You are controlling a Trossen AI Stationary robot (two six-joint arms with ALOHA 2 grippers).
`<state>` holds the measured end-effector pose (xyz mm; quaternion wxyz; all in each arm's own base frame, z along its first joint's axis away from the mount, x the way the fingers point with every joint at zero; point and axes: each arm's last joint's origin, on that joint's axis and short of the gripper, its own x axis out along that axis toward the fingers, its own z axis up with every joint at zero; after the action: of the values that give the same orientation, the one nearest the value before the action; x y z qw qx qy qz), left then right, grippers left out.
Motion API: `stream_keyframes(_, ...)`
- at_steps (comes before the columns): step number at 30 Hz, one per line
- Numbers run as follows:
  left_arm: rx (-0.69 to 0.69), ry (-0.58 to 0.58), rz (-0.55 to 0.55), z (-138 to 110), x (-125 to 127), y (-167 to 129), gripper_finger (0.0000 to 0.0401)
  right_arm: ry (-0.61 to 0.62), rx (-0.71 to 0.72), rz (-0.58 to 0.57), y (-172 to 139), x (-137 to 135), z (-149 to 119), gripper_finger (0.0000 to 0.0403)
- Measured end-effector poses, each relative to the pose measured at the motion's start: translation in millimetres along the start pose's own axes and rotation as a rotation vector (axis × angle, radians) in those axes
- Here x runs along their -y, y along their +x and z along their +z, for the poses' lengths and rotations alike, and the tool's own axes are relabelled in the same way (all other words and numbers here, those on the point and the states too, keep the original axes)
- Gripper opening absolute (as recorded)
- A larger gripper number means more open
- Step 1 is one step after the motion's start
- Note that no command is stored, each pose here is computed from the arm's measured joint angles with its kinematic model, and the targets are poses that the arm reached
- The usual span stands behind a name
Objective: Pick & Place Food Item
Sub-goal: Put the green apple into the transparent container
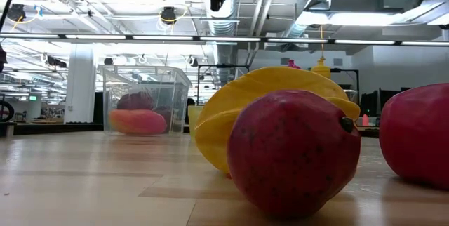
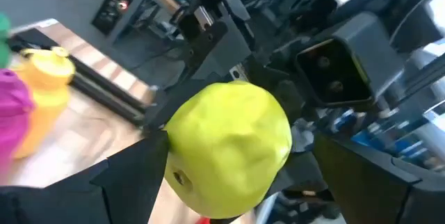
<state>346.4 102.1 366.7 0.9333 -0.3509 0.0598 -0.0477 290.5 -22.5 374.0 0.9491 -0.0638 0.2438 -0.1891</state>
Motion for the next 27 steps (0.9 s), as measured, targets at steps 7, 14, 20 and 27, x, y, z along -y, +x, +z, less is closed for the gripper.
stream_keyframes(7,-0.019,0.042,0.038,-7.4,-2.4,6.4,0.0346,-0.003,-0.006,0.011,4.0,-2.1,-0.8,0.0302)
stream_keyframes(14,-0.026,0.041,0.049,-9.0,-2.6,7.2,0.0344,0.006,0.007,0.017,4.9,-2.2,0.3,0.0302)
stream_keyframes(20,-0.024,0.038,0.047,-8.7,-2.0,7.1,0.031,0.013,0.025,0.017,5.0,-2.1,1.9,0.0302)
stream_keyframes(27,-0.029,0.027,0.044,-9.6,-0.9,7.5,0.0261,0.014,0.023,0.018,5.0,-2.3,1.8,0.0306)
